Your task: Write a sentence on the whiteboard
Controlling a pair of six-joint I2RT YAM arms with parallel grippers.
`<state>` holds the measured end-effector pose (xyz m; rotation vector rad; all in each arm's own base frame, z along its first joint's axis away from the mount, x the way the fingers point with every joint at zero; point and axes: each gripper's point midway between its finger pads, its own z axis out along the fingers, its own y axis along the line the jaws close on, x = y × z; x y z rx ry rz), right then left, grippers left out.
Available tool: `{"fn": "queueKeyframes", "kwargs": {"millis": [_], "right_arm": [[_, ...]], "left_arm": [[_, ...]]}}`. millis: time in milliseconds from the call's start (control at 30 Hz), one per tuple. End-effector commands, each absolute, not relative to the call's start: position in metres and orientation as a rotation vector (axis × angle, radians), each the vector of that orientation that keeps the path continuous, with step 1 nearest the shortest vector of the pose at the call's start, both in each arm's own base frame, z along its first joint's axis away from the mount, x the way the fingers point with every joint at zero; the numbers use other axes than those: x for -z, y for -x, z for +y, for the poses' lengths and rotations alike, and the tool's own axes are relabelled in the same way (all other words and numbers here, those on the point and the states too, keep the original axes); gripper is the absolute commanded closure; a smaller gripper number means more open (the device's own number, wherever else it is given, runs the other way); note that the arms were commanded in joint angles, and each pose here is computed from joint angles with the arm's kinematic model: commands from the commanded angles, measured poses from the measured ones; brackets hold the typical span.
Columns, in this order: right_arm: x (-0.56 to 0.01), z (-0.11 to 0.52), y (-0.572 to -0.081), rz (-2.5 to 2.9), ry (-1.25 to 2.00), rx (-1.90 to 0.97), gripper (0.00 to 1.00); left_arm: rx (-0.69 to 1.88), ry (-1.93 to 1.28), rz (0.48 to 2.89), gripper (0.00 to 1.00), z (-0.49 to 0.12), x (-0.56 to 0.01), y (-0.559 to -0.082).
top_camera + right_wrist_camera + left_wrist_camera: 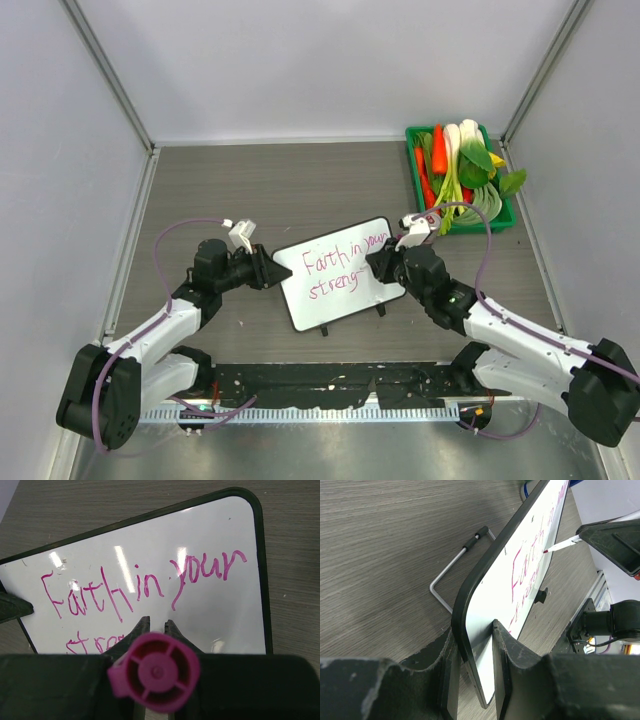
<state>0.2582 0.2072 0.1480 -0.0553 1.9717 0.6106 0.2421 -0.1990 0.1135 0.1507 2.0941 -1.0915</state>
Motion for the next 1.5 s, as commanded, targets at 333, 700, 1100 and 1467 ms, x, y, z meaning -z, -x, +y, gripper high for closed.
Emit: {"fn": "queueKeyframes", "kwargs": {"millis": [333,700,1100,1467], "right_arm": [[-0.141,0.205,-0.258,1.978,0.055,-0.598,0.99],[-0.114,0.199,-0.243,2.047,0.073,-0.597,0.99],[-0.114,0.187,-0.242,2.043,0.047,-0.55,0.99],[-0.141,0.19,-0.257,1.98,0.038,-0.527,0.99]], "left_arm": [[0.989,-0.163,2.126,1.0,-0.188,-0.097,-0.247],[0.991,-0.164,2.126,1.0,-0.188,-0.097,-0.246],[0.992,-0.167,2.124,1.0,-0.189,-0.097,-0.247],[0.991,-0.166,2.127,1.0,-0.189,-0.097,-0.247]]}}
